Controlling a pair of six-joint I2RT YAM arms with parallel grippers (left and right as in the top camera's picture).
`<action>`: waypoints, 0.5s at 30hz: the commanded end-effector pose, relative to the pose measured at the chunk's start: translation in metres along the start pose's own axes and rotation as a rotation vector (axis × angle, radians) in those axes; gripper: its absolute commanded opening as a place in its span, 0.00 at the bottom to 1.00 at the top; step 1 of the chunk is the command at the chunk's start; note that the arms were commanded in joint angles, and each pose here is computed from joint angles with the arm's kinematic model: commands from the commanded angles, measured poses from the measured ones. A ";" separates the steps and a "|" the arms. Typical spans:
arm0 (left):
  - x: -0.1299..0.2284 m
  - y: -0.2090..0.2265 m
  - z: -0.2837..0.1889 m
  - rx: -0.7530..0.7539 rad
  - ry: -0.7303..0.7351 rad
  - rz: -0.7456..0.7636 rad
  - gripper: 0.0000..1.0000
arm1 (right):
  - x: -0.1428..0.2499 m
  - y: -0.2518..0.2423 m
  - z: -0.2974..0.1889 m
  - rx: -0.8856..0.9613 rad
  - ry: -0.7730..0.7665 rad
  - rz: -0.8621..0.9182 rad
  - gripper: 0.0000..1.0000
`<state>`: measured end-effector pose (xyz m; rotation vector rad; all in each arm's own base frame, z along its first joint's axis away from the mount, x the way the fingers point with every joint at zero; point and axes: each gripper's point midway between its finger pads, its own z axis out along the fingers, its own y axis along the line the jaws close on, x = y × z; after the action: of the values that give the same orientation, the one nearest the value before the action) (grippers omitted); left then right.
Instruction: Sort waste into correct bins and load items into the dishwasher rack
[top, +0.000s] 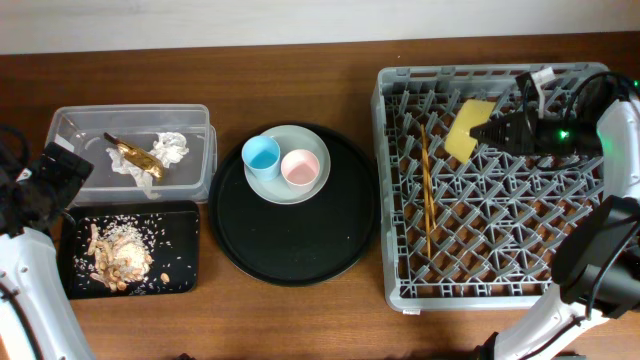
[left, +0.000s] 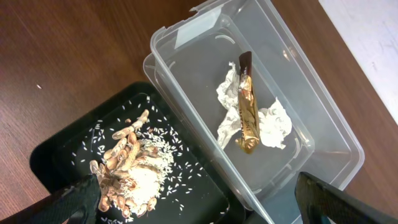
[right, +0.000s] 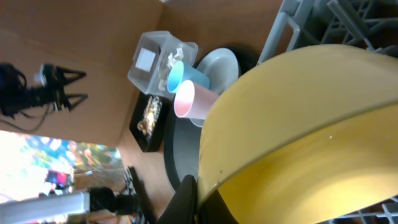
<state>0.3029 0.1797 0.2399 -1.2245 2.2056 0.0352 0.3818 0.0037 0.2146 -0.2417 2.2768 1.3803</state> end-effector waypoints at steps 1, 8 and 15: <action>-0.005 0.000 -0.004 0.002 -0.015 -0.001 0.99 | 0.005 0.006 -0.001 0.023 0.031 -0.102 0.04; -0.005 0.000 -0.004 0.002 -0.015 -0.001 0.99 | 0.025 -0.003 0.023 -0.005 0.123 -0.061 0.04; -0.005 0.000 -0.004 0.002 -0.015 -0.001 0.99 | 0.030 -0.010 0.021 0.014 0.143 -0.045 0.04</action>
<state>0.3029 0.1797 0.2399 -1.2245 2.2056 0.0352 0.3663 0.0211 0.1935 -0.3993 2.3654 1.3507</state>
